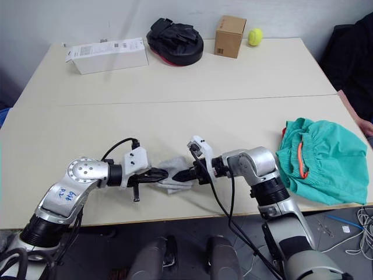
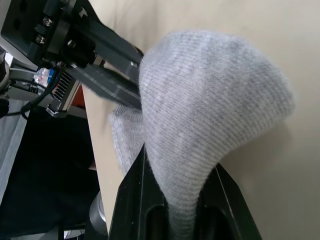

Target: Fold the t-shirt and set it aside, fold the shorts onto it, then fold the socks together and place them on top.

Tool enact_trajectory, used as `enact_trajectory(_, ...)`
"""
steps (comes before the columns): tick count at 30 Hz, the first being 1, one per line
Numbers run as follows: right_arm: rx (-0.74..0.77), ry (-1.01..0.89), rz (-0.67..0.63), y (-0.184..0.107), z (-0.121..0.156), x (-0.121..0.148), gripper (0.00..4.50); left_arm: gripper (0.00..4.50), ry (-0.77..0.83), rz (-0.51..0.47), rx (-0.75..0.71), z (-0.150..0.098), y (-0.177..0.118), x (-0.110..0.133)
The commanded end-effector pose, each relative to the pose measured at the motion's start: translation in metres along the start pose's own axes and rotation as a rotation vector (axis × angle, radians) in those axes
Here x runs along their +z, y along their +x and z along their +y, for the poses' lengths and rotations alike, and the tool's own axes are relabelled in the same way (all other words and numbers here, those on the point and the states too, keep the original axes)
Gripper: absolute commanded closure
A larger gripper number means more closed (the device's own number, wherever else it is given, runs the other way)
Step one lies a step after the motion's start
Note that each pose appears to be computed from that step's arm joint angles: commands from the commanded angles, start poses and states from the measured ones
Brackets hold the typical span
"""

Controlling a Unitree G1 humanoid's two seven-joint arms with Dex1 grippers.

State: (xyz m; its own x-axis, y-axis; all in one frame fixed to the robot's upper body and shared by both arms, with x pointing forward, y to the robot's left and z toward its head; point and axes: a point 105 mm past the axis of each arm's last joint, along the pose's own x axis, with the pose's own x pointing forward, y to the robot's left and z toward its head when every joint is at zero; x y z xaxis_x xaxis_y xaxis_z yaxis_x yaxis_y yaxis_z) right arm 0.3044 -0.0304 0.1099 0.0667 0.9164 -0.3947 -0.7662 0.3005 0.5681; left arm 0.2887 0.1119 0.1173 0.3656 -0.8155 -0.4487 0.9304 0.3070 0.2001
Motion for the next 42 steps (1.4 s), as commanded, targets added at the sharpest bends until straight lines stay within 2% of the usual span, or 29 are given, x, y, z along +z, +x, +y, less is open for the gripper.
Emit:
enact_trajectory(1,0.016,-0.027,-0.093,-0.02,0.008,0.018,4.43,3.04,-0.017,-0.133,-0.005,-0.002,-0.014,0.03)
enact_trajectory(5,-0.008,-0.031,-0.158,-0.053,0.014,0.026,4.43,1.8,-0.055,-0.227,-0.036,-0.007,-0.033,0.051)
enact_trajectory(10,-0.089,-0.045,-0.274,-0.118,0.025,0.038,4.43,0.18,-0.049,-0.244,-0.023,-0.006,-0.037,0.057)
enact_trajectory(11,-0.121,-0.046,-0.305,-0.133,0.025,0.04,4.43,0.0,-0.047,-0.249,-0.022,-0.005,-0.036,0.058)
enact_trajectory(12,-0.143,-0.045,-0.325,-0.143,0.026,0.042,4.43,0.0,-0.045,-0.252,-0.022,-0.004,-0.035,0.059)
enact_trajectory(15,-0.305,-0.007,-0.437,-0.202,0.021,0.048,4.43,0.0,-0.035,-0.286,-0.029,-0.005,-0.027,0.064)
enact_trajectory(18,-0.47,0.024,-0.507,-0.251,0.017,0.042,4.43,0.0,-0.037,-0.308,-0.037,-0.006,-0.021,0.067)
enact_trajectory(23,-0.619,0.086,-0.607,-0.312,0.023,0.031,4.43,0.0,-0.034,-0.313,-0.05,-0.011,-0.015,0.067)
enact_trajectory(26,-0.718,0.141,-0.635,-0.343,0.02,0.013,4.43,0.0,-0.025,-0.31,-0.047,-0.01,-0.013,0.067)
enact_trajectory(29,-0.797,0.21,-0.618,-0.358,0.004,-0.011,4.43,0.0,-0.022,-0.31,-0.043,-0.009,-0.012,0.067)
enact_trajectory(34,-0.947,0.328,-0.51,-0.357,-0.04,-0.056,4.43,0.0,-0.002,-0.314,-0.039,-0.007,-0.011,0.072)
enact_trajectory(38,-1.092,0.355,-0.5,-0.365,-0.07,-0.075,4.43,0.0,0.01,-0.318,-0.035,-0.006,-0.011,0.076)
enact_trajectory(42,-1.093,0.403,-0.542,-0.369,-0.075,-0.076,3.1,0.0,0.023,-0.324,-0.044,-0.009,-0.013,0.08)
